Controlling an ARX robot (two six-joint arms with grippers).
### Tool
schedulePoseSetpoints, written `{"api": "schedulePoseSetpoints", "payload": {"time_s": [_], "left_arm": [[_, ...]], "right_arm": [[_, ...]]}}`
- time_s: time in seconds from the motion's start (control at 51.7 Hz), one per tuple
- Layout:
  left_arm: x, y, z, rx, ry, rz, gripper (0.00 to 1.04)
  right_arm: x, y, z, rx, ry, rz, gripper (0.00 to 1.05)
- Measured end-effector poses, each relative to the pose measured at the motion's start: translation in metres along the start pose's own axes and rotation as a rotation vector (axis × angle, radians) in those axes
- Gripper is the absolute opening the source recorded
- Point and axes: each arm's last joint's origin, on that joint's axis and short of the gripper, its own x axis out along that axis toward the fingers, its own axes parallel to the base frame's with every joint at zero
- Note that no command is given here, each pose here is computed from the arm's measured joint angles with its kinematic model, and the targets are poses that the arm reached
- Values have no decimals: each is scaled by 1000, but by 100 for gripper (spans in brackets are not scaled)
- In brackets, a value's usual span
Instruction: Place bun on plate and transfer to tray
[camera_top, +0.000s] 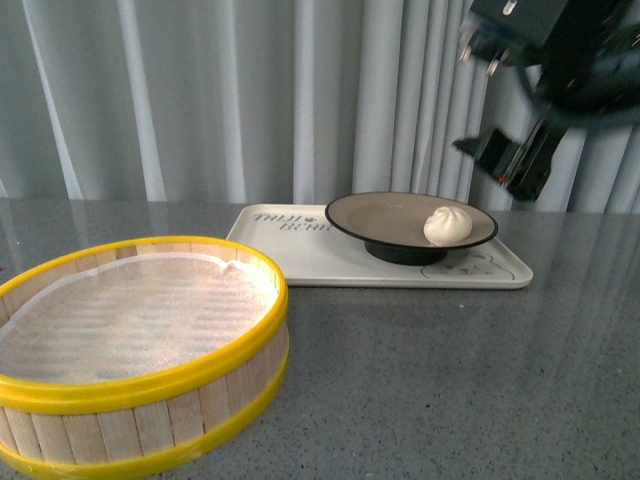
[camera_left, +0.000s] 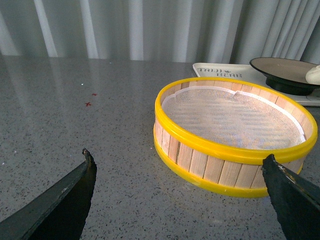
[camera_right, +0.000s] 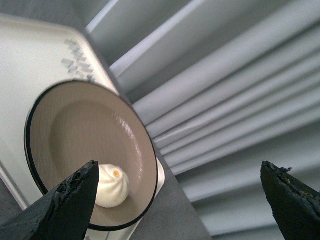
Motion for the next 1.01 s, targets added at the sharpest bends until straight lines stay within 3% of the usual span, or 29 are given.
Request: {"api": "schedulePoseSetpoints", "payload": {"time_s": [0.135, 0.29, 0.406, 0.503, 0.639, 0.716, 1.006], "left_arm": [[0, 0, 0, 0, 0, 0, 98], [0, 0, 0, 0, 0, 0, 98], [0, 0, 0, 0, 0, 0, 98], [0, 0, 0, 0, 0, 0, 98], [0, 0, 0, 0, 0, 0, 98], [0, 0, 0, 0, 0, 0, 98], [0, 0, 0, 0, 0, 0, 98]], "right_arm": [[-25, -21, 22, 245, -45, -76, 96], [-19, -10, 11, 375, -2, -59, 96], [-46, 13, -3, 709, 126, -372, 70], [-85, 31, -16, 855, 96, -426, 47], [-126, 66, -33, 906, 109, -413, 13], [-139, 76, -36, 909, 110, -405, 1], [-187, 102, -52, 916, 117, -411, 2]]}}
